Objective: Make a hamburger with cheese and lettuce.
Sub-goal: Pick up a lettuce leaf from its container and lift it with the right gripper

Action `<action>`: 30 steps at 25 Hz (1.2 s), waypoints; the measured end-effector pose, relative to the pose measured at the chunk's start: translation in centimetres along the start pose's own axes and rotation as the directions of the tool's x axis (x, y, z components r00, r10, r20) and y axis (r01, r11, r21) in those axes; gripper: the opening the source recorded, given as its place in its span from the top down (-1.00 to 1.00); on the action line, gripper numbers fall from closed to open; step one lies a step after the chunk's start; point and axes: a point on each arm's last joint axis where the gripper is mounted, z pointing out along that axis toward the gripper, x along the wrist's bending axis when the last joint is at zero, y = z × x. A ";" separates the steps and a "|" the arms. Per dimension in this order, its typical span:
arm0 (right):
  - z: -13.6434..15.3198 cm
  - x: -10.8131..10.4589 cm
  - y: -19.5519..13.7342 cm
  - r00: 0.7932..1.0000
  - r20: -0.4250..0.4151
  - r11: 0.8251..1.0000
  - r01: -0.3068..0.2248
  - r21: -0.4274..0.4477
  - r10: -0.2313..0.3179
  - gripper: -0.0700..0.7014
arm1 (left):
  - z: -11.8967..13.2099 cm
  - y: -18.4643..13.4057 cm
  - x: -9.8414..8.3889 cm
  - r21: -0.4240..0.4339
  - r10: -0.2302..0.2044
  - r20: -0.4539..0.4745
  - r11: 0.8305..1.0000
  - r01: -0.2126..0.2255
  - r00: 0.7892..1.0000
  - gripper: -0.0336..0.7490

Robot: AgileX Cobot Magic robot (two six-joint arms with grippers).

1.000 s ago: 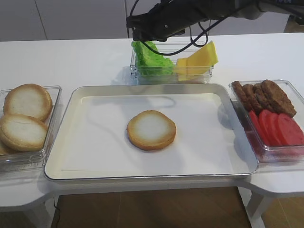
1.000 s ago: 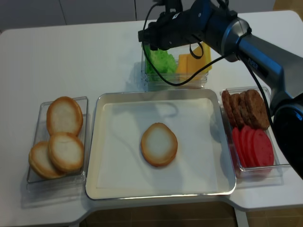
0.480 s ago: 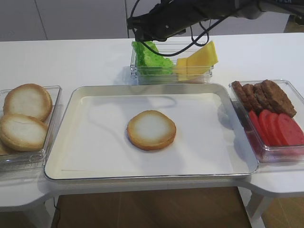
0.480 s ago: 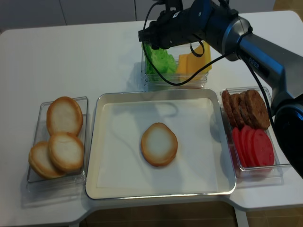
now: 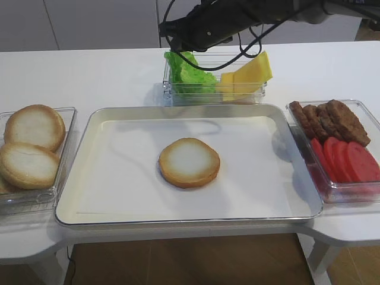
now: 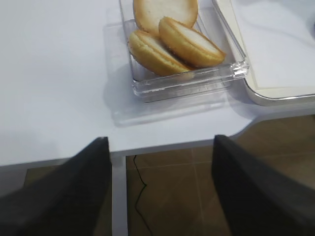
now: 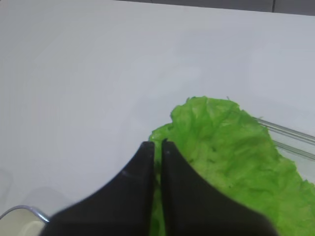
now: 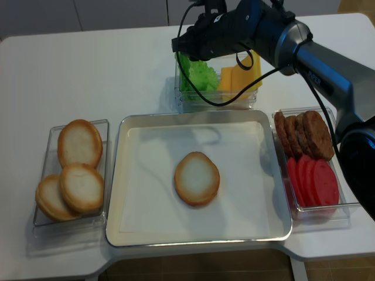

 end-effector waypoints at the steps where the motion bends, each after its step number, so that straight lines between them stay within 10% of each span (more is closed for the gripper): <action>1: 0.0 0.0 0.0 1.000 0.000 1.000 -0.002 -0.001 0.002 0.72 | 0.0 0.0 0.0 0.000 0.000 0.000 1.000 0.000 1.000 -0.31; 18: -2.9 1.3 1.9 0.997 -0.005 0.997 0.074 -0.019 -0.074 0.71 | 0.0 0.0 0.0 0.000 0.000 0.000 1.000 0.000 1.000 -0.31; 30: -0.3 0.2 -0.6 0.999 -0.013 0.996 0.036 0.080 -0.035 0.13 | 0.0 0.0 0.0 0.000 0.000 0.000 1.000 0.000 1.000 -0.31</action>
